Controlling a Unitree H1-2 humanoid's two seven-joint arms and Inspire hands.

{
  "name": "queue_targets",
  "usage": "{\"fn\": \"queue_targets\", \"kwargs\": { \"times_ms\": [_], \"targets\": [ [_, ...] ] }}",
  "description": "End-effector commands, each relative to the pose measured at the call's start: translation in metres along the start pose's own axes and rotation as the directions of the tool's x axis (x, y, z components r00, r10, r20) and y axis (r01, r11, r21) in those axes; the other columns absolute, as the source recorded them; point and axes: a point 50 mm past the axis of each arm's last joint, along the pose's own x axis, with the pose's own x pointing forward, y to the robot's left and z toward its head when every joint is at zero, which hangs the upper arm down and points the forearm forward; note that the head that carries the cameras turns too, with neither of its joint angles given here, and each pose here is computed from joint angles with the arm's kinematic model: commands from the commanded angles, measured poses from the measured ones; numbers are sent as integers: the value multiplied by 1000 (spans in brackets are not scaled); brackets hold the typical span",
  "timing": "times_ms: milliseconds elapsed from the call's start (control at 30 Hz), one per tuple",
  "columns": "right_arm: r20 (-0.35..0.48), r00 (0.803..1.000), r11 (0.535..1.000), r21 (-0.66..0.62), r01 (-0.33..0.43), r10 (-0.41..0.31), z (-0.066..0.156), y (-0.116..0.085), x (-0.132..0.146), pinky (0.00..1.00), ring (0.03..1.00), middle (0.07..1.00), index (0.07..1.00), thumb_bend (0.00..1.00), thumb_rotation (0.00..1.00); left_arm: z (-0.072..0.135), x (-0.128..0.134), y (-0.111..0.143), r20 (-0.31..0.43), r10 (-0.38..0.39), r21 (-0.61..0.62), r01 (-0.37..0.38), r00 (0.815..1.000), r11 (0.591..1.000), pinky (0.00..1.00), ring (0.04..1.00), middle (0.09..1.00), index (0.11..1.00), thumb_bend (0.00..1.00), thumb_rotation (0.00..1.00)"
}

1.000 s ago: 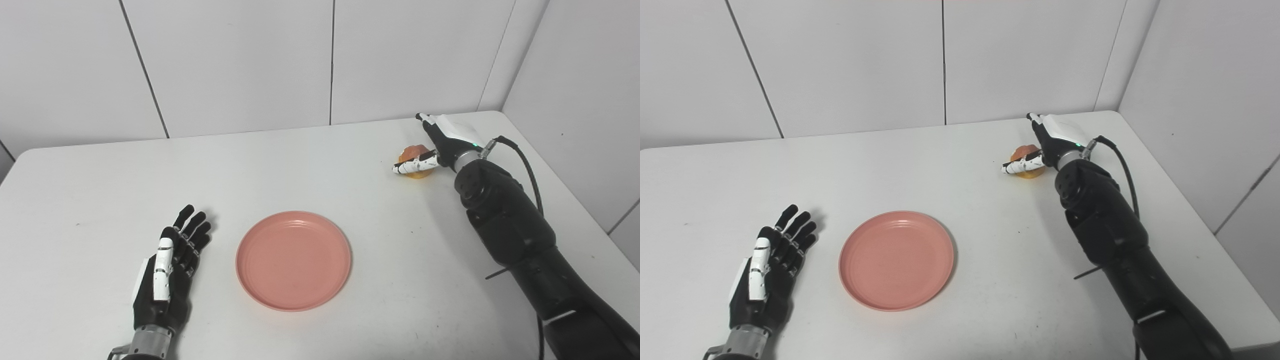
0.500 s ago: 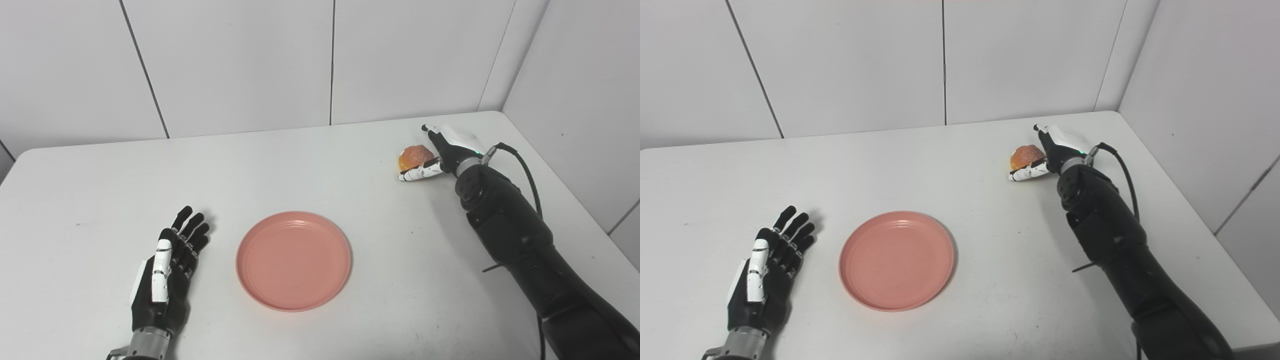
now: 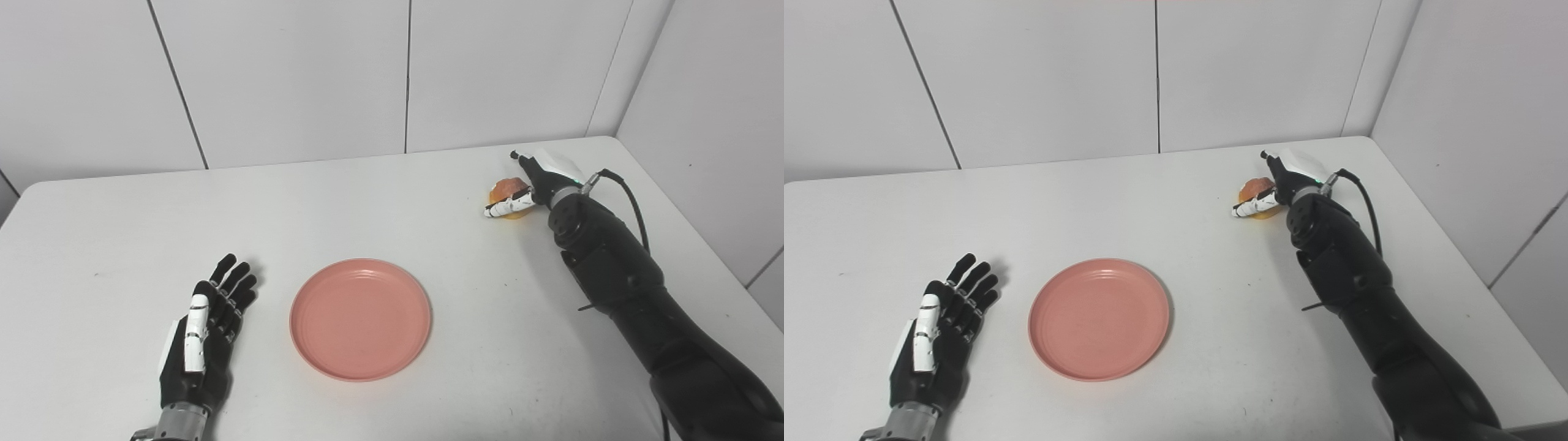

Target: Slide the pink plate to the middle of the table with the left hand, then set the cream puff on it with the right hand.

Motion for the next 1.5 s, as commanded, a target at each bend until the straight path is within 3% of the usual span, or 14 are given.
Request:
{"fn": "queue_targets", "kwargs": {
  "times_ms": [0,167,433,667,833,900,1000,1033,1100,1300,1467],
  "targets": [
    [77,992,995,-4,96,-95,25,-36,5,745,885,944,922,861,337,-10,-6,3,-63,24,-4,-24,998,1000,937,906,904,888,454,1000],
    [72,993,995,-35,95,-93,30,-32,8,707,857,921,916,866,377,-10,-6,3,-62,21,1,-21,998,1000,935,903,902,885,454,1000],
    [75,995,998,-2,70,-69,37,-25,10,636,798,877,913,873,353,-9,-7,2,-63,25,-3,-26,998,1000,930,903,904,883,457,1000],
    [79,995,998,15,64,-65,37,-23,11,667,787,828,861,849,236,-7,-7,1,-63,24,-3,-25,998,1000,917,896,898,875,462,1000],
    [59,998,999,-21,37,-36,32,-22,13,569,699,765,836,810,152,-6,-6,-1,-60,23,-4,-23,998,1000,923,898,899,878,458,1000],
    [59,998,999,-31,29,-27,29,-23,14,379,449,559,791,777,109,-5,-6,-1,-60,21,-2,-21,998,1000,924,901,903,883,454,1000],
    [68,997,998,-62,22,-18,25,-23,15,358,407,507,684,752,97,-7,-6,1,-63,23,-7,-24,998,1000,937,907,908,889,450,1000],
    [70,997,998,-67,22,-18,25,-23,15,351,401,494,571,614,121,-7,-6,1,-63,24,-8,-24,998,1000,937,906,907,889,450,1000],
    [75,997,996,-87,27,-21,23,-23,13,348,400,484,505,539,135,-6,-6,0,-63,23,-7,-23,998,1000,926,899,900,882,461,1000],
    [70,997,989,-139,55,-46,25,-25,8,278,347,450,486,519,136,-6,-6,1,-60,19,-7,-19,998,1000,936,904,904,889,462,1000],
    [85,995,991,-120,66,-56,26,-30,6,294,357,454,485,518,130,-7,-5,2,-61,24,-3,-24,998,1000,931,901,901,883,463,1000]
  ]
}}
